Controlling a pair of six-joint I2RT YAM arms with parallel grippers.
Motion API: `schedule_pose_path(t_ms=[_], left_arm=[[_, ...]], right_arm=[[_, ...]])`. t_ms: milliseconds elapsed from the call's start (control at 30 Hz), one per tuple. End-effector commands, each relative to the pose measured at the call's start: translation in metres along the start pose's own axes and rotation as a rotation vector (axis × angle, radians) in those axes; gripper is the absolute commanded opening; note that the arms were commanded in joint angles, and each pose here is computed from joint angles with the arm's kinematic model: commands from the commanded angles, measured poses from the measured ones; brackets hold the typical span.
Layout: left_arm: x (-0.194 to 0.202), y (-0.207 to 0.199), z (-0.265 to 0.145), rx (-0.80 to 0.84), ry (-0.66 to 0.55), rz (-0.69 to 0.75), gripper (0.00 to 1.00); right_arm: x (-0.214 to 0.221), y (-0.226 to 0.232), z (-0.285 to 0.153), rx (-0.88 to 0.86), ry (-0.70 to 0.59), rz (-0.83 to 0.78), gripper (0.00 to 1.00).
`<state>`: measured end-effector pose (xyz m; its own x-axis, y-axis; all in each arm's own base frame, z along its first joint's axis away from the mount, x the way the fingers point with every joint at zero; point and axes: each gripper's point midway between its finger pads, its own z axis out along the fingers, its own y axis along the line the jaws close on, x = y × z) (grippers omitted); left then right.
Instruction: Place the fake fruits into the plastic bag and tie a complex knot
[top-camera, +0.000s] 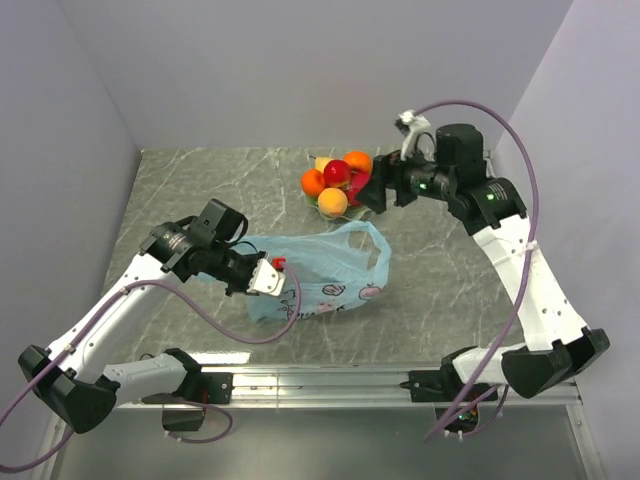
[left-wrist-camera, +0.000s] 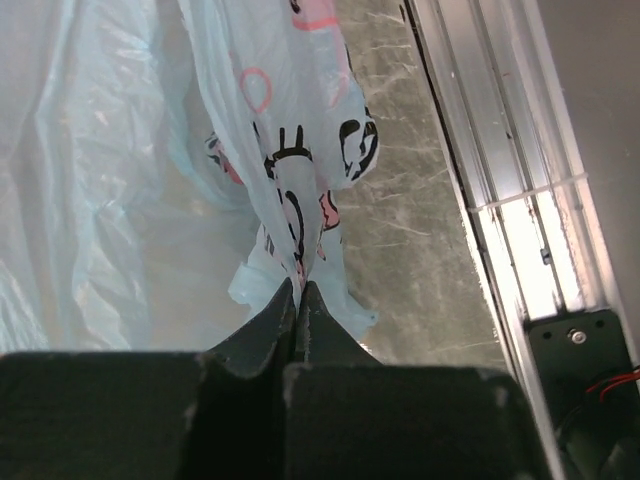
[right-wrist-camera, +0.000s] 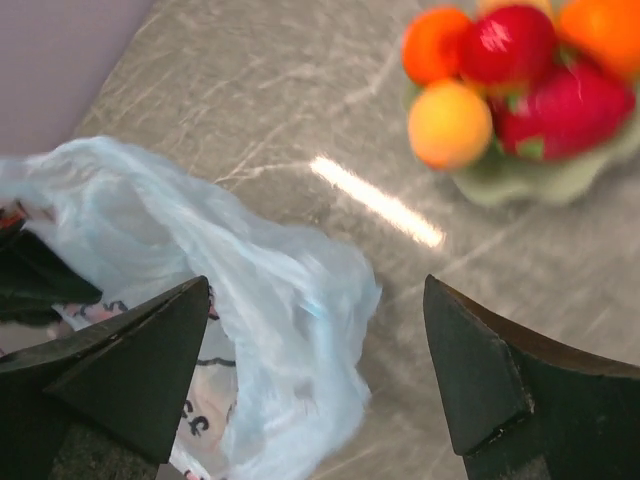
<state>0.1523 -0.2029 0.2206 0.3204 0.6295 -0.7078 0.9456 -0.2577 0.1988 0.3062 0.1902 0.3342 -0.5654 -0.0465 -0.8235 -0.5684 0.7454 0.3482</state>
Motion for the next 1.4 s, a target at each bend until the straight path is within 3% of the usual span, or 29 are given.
schedule_pose_path(t_ms=[0,100,233,567,600,667,700,733,767,833,933,1033,1067,1100,1133,1200,1267,1367], left_arm=[[-0.015,-0.004,-0.006,0.024,-0.054,0.138,0.0],[-0.018,-0.001,-0.006,0.016,-0.066,0.143,0.0],[-0.021,0.002,-0.007,0.005,-0.071,0.144,0.01],[-0.014,-0.004,-0.007,-0.021,-0.055,0.131,0.02],[-0.011,-0.005,-0.009,-0.033,-0.047,0.131,0.02],[-0.007,-0.011,-0.013,-0.057,-0.031,0.129,0.01],[0.002,-0.011,-0.016,-0.079,0.015,0.135,0.01],[0.008,-0.014,-0.018,-0.09,0.045,0.139,0.0],[0.018,-0.019,-0.022,-0.123,0.071,0.145,0.0],[0.031,-0.01,-0.029,-0.218,0.118,0.167,0.0],[0.042,0.0,-0.034,-0.354,0.125,0.151,0.0],[0.026,0.023,-0.038,-0.471,0.039,0.095,0.01],[0.014,0.037,-0.045,-0.536,-0.004,0.079,0.08],[0.005,0.044,-0.05,-0.571,-0.058,-0.024,0.16],[-0.002,0.049,-0.054,-0.598,-0.098,-0.086,0.45],[-0.027,0.053,-0.063,-0.609,-0.219,-0.226,0.69],[-0.051,0.055,-0.072,-0.6,-0.315,-0.293,0.85],[-0.073,0.067,-0.088,-0.639,-0.447,-0.545,0.88]], right_arm=[[-0.006,0.028,0.007,-0.068,0.032,-0.29,0.94],[0.009,0.062,0.02,-0.173,0.088,-0.416,0.96],[0.059,0.092,0.043,-0.28,0.258,-0.467,0.96],[0.169,0.089,0.065,-0.346,0.578,-0.46,0.95],[0.174,0.083,0.065,-0.33,0.591,-0.474,0.75],[0.18,0.049,0.068,-0.208,0.614,-0.517,0.45],[0.172,0.032,0.066,-0.148,0.595,-0.499,0.14],[0.164,0.015,0.064,-0.098,0.577,-0.46,0.0],[0.15,-0.018,0.057,-0.008,0.551,-0.359,0.0],[0.139,-0.032,0.045,0.023,0.514,-0.285,0.0],[0.137,-0.016,0.033,-0.033,0.438,-0.174,0.0],[0.129,0.017,0.04,-0.119,0.345,-0.078,0.0],[0.128,0.024,0.041,-0.124,0.33,-0.01,0.0],[0.125,0.031,0.041,-0.146,0.31,0.018,0.0],[0.125,0.033,0.044,-0.15,0.298,0.063,0.0],[0.126,0.036,0.047,-0.161,0.296,0.102,0.0],[0.127,0.037,0.053,-0.162,0.283,0.154,0.0],[0.127,0.04,0.063,-0.177,0.272,0.262,0.0]])
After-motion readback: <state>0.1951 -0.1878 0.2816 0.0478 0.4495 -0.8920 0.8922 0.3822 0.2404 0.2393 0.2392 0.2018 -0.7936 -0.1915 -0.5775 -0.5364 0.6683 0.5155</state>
